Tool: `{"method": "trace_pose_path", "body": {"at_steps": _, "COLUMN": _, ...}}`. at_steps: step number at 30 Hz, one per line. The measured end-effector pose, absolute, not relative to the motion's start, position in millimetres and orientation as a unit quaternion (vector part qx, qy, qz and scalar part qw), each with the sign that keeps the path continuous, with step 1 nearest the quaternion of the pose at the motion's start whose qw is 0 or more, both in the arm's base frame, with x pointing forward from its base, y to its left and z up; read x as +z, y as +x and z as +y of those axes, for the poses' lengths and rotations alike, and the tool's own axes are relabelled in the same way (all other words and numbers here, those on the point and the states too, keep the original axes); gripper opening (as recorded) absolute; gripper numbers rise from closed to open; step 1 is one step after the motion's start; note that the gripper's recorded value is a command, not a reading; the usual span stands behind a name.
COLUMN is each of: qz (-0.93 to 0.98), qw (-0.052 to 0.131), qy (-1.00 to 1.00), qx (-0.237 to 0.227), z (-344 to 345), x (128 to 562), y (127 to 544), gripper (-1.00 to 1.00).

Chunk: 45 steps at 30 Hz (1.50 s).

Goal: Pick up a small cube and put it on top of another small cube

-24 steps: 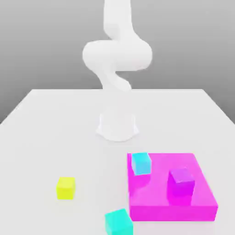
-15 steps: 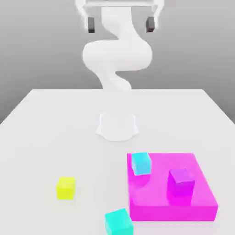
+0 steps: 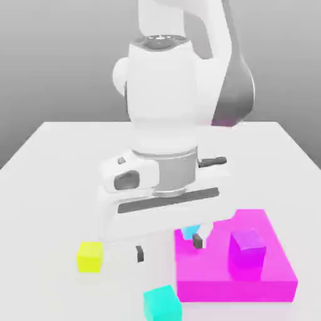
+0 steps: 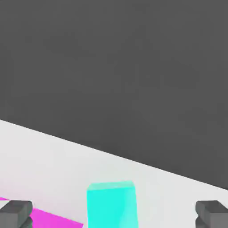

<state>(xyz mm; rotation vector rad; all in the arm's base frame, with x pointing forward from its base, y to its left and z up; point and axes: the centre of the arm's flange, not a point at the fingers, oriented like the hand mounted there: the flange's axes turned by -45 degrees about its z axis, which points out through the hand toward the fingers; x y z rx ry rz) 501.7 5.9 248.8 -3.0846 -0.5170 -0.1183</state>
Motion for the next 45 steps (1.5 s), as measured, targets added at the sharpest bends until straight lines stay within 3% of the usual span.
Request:
{"method": "trace_pose_path", "body": {"at_steps": 3, "qz": -0.18, "qw": 0.0, "qy": -0.984, "qx": -0.006, "z": 3.8, "x": 198.7, "y": 493.0, "gripper": 0.0}}
{"method": "trace_pose_path", "body": {"at_steps": 7, "qz": -0.183, "qw": 0.0, "qy": -0.983, "qx": 0.0, "z": 3.4, "x": 144.1, "y": 491.1, "gripper": 0.0}}
{"method": "trace_pose_path", "body": {"at_steps": 8, "qz": -0.183, "qw": 0.0, "qy": -0.983, "qx": 0.0, "z": 3.3, "x": 136.7, "y": 490.6, "gripper": -1.0}}
{"method": "trace_pose_path", "body": {"at_steps": 14, "qz": -0.183, "qw": 0.0, "qy": -0.983, "qx": 0.0, "z": 3.7, "x": 133.1, "y": 490.2, "gripper": -1.0}}
{"method": "trace_pose_path", "body": {"at_steps": 20, "qz": -0.186, "qw": -0.001, "qy": -0.983, "qx": 0.0, "z": 1.0, "x": 194.2, "y": 489.6, "gripper": -1.0}}
{"method": "trace_pose_path", "body": {"at_steps": 26, "qz": -0.257, "qw": -0.03, "qy": -0.966, "qx": 0.0, "z": -53.7, "x": 230.0, "y": 465.1, "gripper": -1.0}}
{"method": "trace_pose_path", "body": {"at_steps": 31, "qz": -0.312, "qw": -0.039, "qy": -0.949, "qx": 0.003, "z": -102.8, "x": 248.2, "y": 433.9, "gripper": -1.0}}
{"method": "trace_pose_path", "body": {"at_steps": 36, "qz": -0.375, "qw": -0.031, "qy": -0.927, "qx": 0.006, "z": -134.1, "x": 255.2, "y": 399.0, "gripper": -1.0}}
{"method": "trace_pose_path", "body": {"at_steps": 42, "qz": -0.455, "qw": -0.003, "qy": -0.891, "qx": 0.002, "z": -152.0, "x": 248.2, "y": 358.4, "gripper": -1.0}}
{"method": "trace_pose_path", "body": {"at_steps": 45, "qz": -0.465, "qw": 0.002, "qy": -0.885, "qx": -0.003, "z": -152.8, "x": 241.0, "y": 356.8, "gripper": -1.0}}
